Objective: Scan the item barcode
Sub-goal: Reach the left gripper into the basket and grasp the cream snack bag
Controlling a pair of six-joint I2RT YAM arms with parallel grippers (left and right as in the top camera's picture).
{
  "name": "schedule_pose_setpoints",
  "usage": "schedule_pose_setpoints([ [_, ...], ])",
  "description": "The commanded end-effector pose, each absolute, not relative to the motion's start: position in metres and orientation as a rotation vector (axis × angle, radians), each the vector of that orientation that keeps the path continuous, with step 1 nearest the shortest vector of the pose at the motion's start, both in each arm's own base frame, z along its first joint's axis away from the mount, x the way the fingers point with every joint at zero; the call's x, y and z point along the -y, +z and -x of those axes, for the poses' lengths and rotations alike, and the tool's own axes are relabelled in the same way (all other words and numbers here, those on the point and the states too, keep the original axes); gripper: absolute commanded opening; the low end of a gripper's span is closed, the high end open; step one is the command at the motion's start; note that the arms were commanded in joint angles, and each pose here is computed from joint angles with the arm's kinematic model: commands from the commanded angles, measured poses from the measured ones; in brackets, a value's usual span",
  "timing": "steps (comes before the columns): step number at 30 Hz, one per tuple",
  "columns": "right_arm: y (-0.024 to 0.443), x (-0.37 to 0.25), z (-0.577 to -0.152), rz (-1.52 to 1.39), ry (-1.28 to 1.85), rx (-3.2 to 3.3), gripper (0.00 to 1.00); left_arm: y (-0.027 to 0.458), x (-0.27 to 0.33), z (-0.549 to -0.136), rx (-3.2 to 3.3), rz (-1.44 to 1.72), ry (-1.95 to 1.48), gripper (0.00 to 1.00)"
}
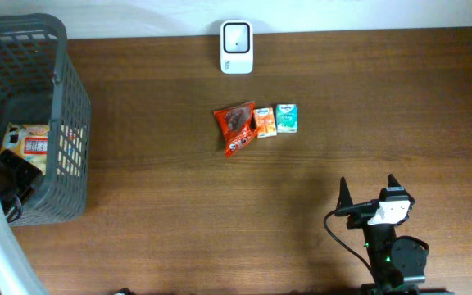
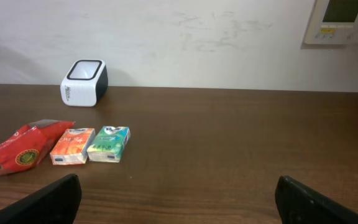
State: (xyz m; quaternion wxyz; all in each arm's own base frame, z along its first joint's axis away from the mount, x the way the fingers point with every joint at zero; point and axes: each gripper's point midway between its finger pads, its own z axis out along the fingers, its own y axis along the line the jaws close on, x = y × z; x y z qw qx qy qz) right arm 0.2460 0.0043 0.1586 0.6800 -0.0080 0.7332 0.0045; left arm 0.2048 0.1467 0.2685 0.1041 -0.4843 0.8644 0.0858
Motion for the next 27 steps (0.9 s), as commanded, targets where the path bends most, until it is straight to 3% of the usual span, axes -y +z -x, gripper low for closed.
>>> schedule_pose_setpoints([
  [1,0.155,-0.002,-0.246,0.015,-0.003,-1.650,0.99,0.253,-0.163,-0.174,-2.511,1.646,0.291,0.00],
  [4,0.155,-0.002,-0.246,0.015,-0.003,-1.650,0.99,0.245,-0.181,-0.157,-2.365,1.875,0.209,0.00],
  [8,0.155,-0.002,-0.246,0.015,-0.003,-1.650,0.99,0.250,-0.182,-0.178,-2.289,1.828,0.074,0.00],
  [12,0.155,-0.002,-0.246,0.015,-0.003,-1.650,0.98,0.291,-0.181,-0.239,-2.149,1.526,-0.183,0.00],
  [13,0.155,-0.002,-0.246,0.015,-0.003,-1.650,0.98,0.301,-0.183,-0.257,-2.116,1.438,-0.191,0.06],
  [15,0.155,-0.002,-0.246,0.015,-0.003,-1.650,0.98,0.312,-0.176,-0.292,-2.104,1.285,-0.213,0.93],
  [16,0.155,-0.002,-0.246,0.015,-0.003,-1.650,0.98,0.314,-0.173,-0.308,-2.104,1.229,-0.205,0.99],
  [21,0.155,-0.002,-0.246,0.015,-0.003,-1.650,0.98,0.256,-0.213,-0.333,-2.229,1.279,0.259,0.99],
  [27,0.155,-0.002,-0.246,0.015,-0.003,-1.650,0.99,0.170,-0.222,-0.353,-2.516,1.224,0.299,0.99],
])
